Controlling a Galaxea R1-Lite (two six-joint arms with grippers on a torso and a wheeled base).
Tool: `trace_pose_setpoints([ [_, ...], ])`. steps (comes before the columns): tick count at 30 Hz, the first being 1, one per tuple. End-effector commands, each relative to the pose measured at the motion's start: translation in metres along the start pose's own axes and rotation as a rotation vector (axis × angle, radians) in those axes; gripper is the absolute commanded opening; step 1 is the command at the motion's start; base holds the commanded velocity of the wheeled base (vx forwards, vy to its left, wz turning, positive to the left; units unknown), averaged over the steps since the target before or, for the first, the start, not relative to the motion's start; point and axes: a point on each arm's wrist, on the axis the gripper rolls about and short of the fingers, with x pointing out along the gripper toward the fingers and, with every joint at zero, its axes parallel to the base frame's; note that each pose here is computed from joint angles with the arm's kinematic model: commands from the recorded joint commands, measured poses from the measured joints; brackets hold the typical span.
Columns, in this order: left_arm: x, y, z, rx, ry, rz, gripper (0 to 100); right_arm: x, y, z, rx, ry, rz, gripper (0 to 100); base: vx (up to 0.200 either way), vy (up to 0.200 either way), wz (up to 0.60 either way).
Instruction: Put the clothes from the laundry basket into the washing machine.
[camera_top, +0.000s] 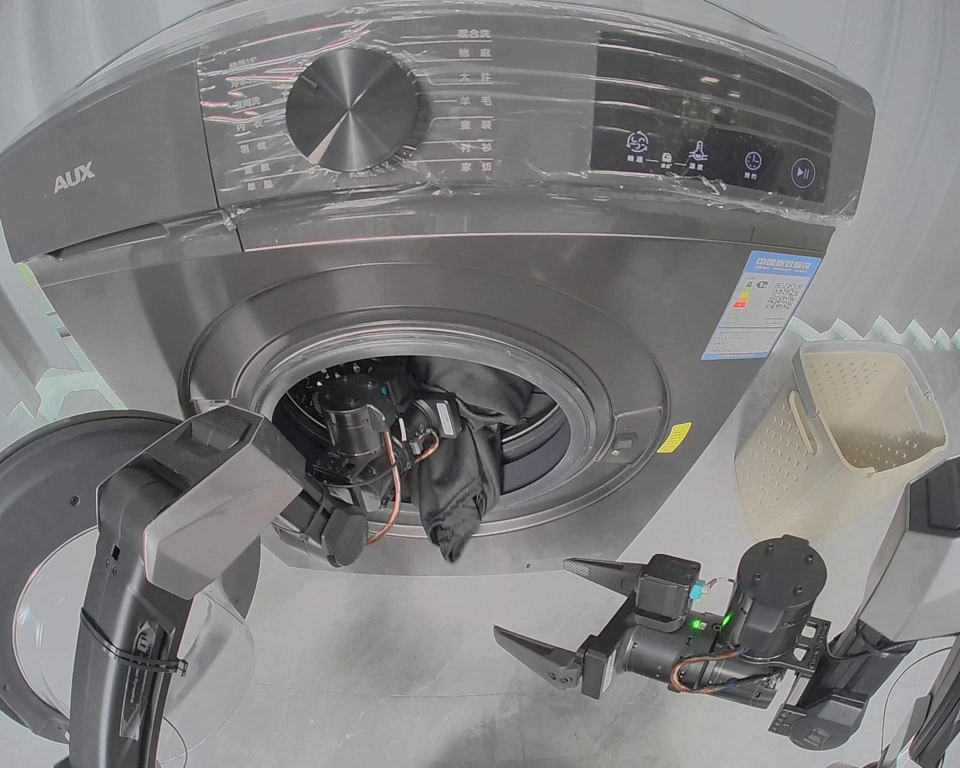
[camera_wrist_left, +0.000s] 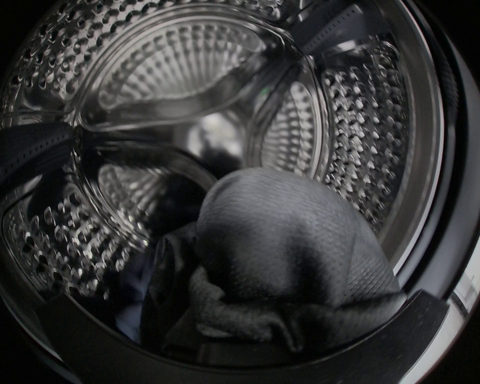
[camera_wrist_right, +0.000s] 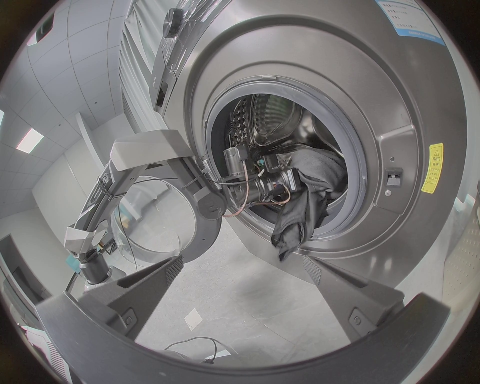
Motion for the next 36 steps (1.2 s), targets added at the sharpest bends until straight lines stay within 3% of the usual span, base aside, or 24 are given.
trace_pose_setpoints([
  [1,0.014,0.012,0.018,-0.011,-0.102,0.042,0,0.0,0.0,0.0,0.001,0.0,0.001,100,0.0,0.0,0.0],
  [4,0.019,0.012,0.029,-0.032,-0.157,0.062,0,0.0,0.001,0.0,0.001,0.002,0.002,100,0.0,0.0,0.0],
  [9,0.017,0.013,0.027,-0.038,-0.151,0.063,0,0.0,0.001,0.0,0.001,0.002,0.002,100,0.0,0.0,0.0],
  [10,0.017,0.013,0.027,-0.038,-0.151,0.063,100,0.0,0.001,0.0,0.001,0.002,0.002,100,0.0,0.0,0.0],
  [15,0.007,0.011,0.019,-0.038,-0.086,0.053,100,0.0,0.0,0.0,-0.001,0.001,0.001,100,0.0,0.0,0.0],
  [17,-0.011,0.005,0.016,-0.032,-0.005,0.021,100,0.0,0.001,0.0,-0.001,0.002,0.002,100,0.0,0.0,0.0],
  [18,-0.011,0.005,0.016,-0.032,-0.005,0.021,100,0.0,0.001,0.0,-0.001,0.002,0.002,100,0.0,0.0,0.0],
  [19,-0.023,-0.004,0.011,-0.025,0.051,-0.02,100,0.0,0.001,-0.001,-0.001,0.003,0.002,100,0.0,0.0,0.0],
  [22,-0.03,-0.011,0.011,-0.02,0.068,-0.039,100,0.0,0.001,-0.001,-0.001,0.003,0.002,100,0.0,0.0,0.0],
  [23,-0.036,-0.018,0.008,-0.01,0.091,-0.056,100,0.0,0.001,-0.001,0.001,0.003,0.004,100,0.0,0.0,0.0],
  [27,-0.043,-0.026,0.0,0.016,0.134,-0.09,100,0.0,0.003,-0.001,0.001,0.003,0.01,100,0.0,0.0,0.0],
  [31,-0.045,-0.029,-0.017,0.025,0.175,-0.106,100,0.0,0.003,0.0,-0.001,0.001,0.01,100,0.0,0.0,0.0],
  [36,-0.041,-0.02,-0.031,0.036,0.193,-0.089,100,0.0,0.003,0.0,-0.001,-0.002,0.01,100,0.0,0.0,0.0],
])
